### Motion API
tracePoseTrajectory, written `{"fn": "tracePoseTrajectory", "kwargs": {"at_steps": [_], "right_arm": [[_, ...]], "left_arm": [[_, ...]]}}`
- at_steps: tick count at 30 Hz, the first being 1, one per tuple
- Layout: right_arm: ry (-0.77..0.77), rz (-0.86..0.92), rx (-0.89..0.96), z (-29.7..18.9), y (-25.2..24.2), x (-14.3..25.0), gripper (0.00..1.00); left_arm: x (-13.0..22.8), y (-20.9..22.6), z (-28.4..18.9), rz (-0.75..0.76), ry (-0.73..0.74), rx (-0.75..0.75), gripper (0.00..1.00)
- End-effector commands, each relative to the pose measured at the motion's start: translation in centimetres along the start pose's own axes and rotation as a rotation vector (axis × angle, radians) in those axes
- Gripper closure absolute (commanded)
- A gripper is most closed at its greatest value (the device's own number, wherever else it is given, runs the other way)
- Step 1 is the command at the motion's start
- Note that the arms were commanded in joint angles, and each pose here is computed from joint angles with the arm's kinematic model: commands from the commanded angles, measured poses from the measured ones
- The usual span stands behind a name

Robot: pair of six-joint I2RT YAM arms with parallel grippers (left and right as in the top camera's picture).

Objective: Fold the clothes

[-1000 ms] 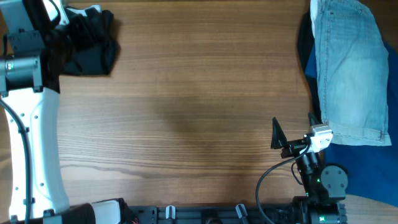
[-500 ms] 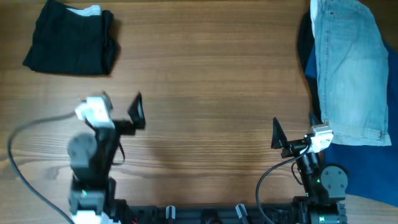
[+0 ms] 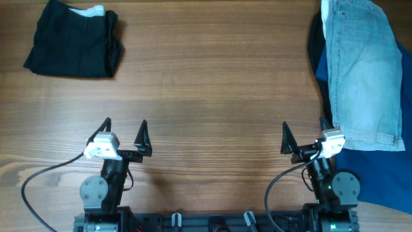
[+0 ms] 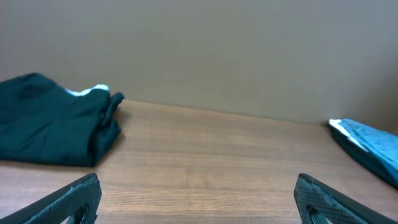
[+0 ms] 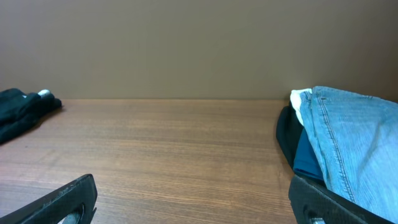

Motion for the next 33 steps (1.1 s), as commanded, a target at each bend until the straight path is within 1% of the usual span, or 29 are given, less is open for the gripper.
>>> {"fn": "tracePoseTrajectory", "kwargs": {"at_steps": [1,33], "right_arm": [[-0.006,-0.005,0.011,-0.03,-0.09,-0.06,0.00],[-0.006,-0.006,0.011,-0.03,-0.08,-0.05,0.00]], "left_arm": [[0.95,1.06,-0.39,0.007,0.033,-0.055,0.00],[0.95,1.19,-0.40,0.007,0.034,-0.060,0.00]]}}
Point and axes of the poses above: each gripper's point midway between its finger pads, its own z axis out along the fingers, its own y axis along the line the jaws close on, x = y × z, the point moved 5 cm from there along -z, back along the fingers, and after that the axes turned 13 degrees about -z, right-handed, at the moved point
